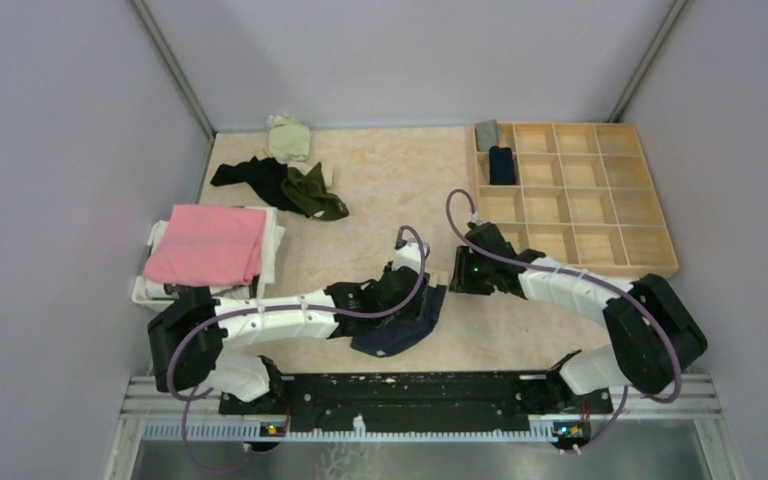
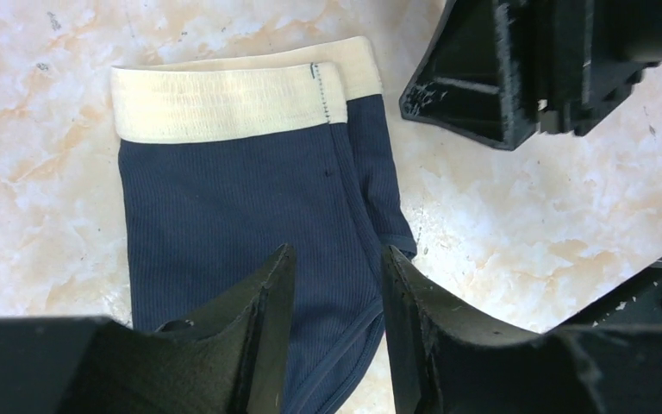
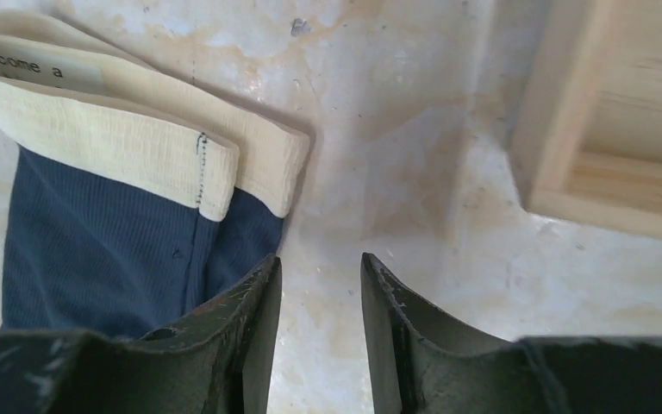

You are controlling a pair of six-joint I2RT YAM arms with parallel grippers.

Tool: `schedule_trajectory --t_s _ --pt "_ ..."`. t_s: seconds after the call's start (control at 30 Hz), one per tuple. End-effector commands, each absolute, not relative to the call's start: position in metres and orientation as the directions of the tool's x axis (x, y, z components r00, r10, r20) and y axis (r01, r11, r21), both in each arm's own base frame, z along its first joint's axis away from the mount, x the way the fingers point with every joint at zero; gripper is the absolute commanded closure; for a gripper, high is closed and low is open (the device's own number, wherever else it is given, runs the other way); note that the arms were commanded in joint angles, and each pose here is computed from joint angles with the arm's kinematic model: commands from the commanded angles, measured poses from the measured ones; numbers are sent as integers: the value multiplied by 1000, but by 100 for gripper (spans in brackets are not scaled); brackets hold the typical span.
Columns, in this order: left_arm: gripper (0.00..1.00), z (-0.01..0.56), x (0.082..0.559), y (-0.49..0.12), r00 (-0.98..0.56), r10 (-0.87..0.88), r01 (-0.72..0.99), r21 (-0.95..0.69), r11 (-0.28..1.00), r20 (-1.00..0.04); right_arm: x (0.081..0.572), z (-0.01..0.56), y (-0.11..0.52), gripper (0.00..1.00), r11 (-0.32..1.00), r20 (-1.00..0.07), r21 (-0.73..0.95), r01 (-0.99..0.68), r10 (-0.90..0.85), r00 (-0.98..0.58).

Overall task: Roll the underwear
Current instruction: Fold the underwear at the center of the board.

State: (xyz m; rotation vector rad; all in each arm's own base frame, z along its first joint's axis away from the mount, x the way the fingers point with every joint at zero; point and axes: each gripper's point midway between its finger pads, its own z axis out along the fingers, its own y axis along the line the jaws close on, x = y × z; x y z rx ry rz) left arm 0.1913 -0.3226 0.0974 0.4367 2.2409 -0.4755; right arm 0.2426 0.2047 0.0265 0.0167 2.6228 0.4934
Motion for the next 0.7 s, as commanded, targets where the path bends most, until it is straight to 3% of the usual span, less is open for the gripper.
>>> schedule_trajectory --t_s 0.0,0.17,0.67 --pt "52 108 188 -329 -606 171 507 -211 836 -777 254 71 193 60 941 -530 333 -59 135 -837" --pt "53 101 182 -337 -614 200 534 -215 818 -763 259 93 216 62 900 -517 420 -120 128 -847" --pt "53 85 175 -342 -633 227 536 -207 818 -740 281 62 245 65 868 -443 480 -129 113 -889"
